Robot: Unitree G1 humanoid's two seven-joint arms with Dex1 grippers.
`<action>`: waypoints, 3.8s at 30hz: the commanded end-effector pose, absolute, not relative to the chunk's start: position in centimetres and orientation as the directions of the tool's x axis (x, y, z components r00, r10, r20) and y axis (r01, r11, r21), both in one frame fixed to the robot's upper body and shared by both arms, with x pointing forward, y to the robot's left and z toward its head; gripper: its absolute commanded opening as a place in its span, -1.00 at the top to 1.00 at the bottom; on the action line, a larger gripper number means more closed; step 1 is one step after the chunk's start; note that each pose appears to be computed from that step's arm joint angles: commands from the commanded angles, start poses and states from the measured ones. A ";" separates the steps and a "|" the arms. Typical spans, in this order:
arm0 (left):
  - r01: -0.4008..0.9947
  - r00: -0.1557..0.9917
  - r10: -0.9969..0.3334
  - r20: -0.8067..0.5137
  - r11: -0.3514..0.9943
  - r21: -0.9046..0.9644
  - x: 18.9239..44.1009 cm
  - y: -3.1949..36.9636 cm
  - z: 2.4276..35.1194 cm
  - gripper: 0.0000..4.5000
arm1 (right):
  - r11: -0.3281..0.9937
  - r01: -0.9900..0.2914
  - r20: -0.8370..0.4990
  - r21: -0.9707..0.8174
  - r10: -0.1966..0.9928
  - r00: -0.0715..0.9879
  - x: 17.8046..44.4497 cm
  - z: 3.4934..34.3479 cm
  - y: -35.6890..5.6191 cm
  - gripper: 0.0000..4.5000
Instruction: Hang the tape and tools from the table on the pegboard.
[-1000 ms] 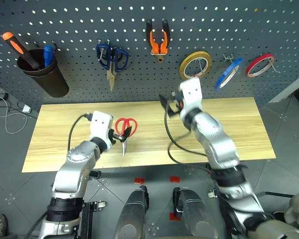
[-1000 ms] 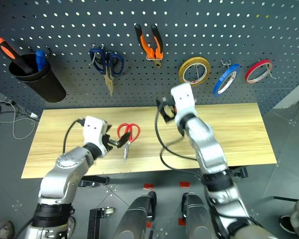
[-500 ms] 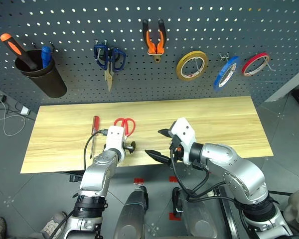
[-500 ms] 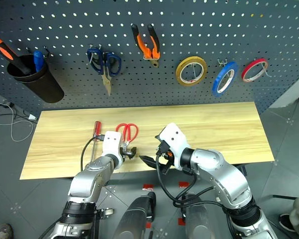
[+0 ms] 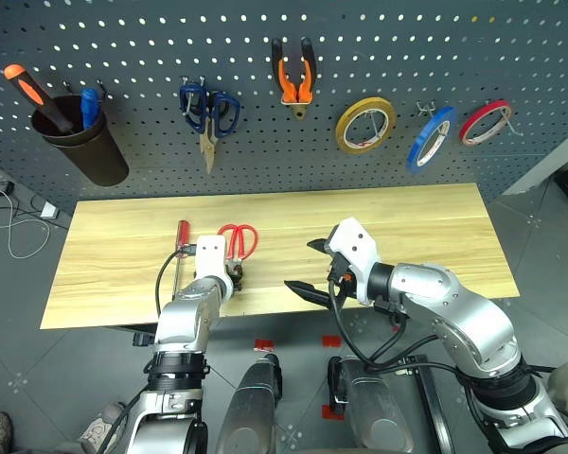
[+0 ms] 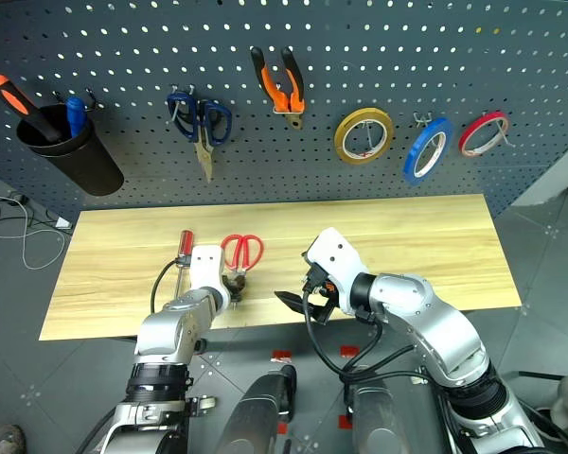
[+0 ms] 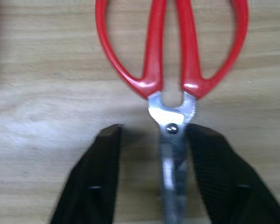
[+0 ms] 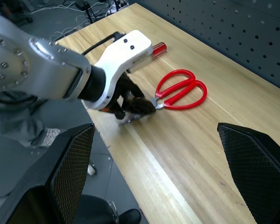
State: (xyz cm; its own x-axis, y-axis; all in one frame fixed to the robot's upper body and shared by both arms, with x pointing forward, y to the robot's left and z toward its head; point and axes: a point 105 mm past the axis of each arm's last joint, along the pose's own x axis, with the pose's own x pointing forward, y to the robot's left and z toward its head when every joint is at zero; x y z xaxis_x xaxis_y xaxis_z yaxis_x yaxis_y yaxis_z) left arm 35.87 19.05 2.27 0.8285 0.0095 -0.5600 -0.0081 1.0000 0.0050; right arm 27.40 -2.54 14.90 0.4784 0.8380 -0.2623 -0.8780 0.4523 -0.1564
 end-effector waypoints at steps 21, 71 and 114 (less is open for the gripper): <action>0.232 0.971 -0.236 -0.040 0.884 0.406 29.6 17.6 9.4 0.86 | 0.495 -0.785 -0.052 -0.373 0.833 0.551 25.7 18.9 -4.1 -1.00; 0.144 0.943 -0.127 -0.307 0.989 0.032 33.7 24.0 6.8 -0.87 | 0.656 -0.726 -0.046 -0.206 0.734 0.677 29.3 19.5 -1.1 -1.00; 0.055 0.998 -0.052 -0.033 0.993 0.102 34.4 29.3 12.6 0.60 | 0.514 -0.773 -0.145 -0.371 0.790 0.595 28.5 20.5 1.1 -1.00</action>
State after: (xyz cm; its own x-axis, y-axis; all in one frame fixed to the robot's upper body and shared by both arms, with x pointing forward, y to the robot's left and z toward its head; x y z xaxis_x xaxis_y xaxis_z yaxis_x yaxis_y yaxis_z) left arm 34.61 28.51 7.75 0.9535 -0.1480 -0.2627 0.1537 0.9881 0.0011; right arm 28.93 1.35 18.55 0.5841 0.7771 -0.2346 -0.8002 0.5029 -0.3267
